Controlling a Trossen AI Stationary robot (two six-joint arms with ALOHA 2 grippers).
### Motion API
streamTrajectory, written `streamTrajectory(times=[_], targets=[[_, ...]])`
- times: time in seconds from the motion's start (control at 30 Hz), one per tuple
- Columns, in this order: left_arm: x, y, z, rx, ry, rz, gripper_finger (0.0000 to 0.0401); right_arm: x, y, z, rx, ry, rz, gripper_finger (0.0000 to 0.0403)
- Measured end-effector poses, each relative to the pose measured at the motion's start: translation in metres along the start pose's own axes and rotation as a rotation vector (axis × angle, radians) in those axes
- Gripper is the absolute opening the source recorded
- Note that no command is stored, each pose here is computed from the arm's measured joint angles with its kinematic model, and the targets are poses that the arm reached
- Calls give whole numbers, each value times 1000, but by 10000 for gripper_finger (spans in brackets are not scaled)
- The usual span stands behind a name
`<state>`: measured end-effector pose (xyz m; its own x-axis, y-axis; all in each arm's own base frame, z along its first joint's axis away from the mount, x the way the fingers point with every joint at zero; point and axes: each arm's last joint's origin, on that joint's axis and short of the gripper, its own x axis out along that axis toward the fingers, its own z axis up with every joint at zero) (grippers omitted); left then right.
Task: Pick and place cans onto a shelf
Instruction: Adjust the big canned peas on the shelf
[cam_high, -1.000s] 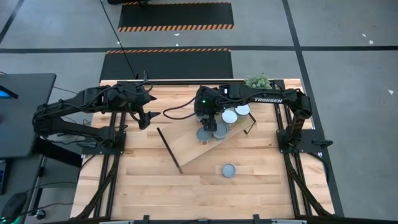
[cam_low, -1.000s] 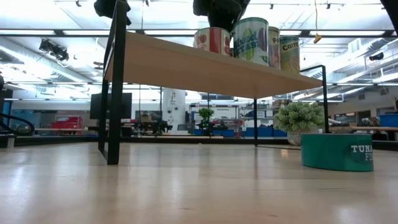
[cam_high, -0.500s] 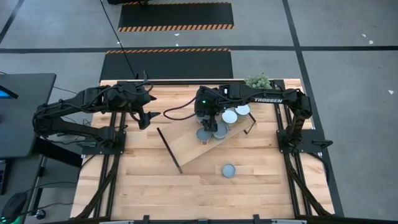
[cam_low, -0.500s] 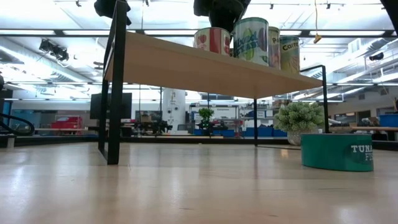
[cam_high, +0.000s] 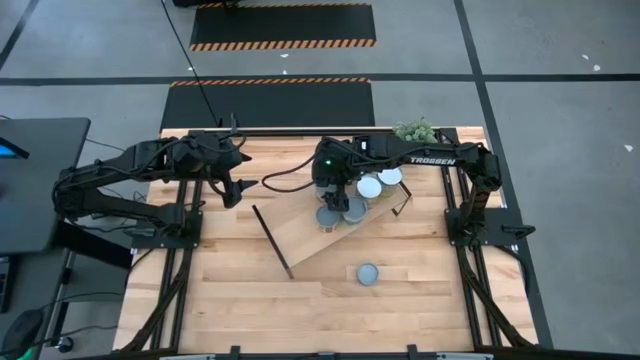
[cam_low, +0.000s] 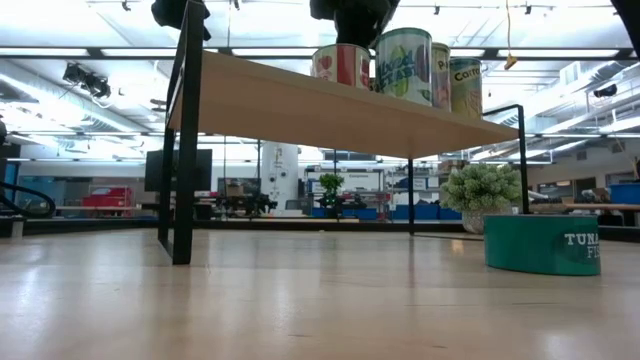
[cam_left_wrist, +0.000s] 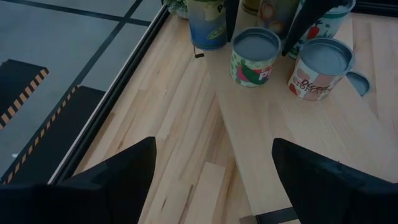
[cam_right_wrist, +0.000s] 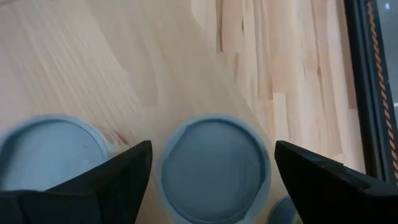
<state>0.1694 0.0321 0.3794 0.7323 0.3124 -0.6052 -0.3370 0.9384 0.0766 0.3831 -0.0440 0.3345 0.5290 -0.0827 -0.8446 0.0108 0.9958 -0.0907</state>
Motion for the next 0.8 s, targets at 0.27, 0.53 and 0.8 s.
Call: streamTrajectory(times=[0.27,0.53,0.8], targets=[[0,0,0,0,0,0,325,-25,2,17,-4,-96,-19,342],[0,0,0,-11,0,0,325,-58,-28,28,88,-177,-216,325],[0,0,0,-12,0,0,325,-63,-77,12,355,-140,-260,306]])
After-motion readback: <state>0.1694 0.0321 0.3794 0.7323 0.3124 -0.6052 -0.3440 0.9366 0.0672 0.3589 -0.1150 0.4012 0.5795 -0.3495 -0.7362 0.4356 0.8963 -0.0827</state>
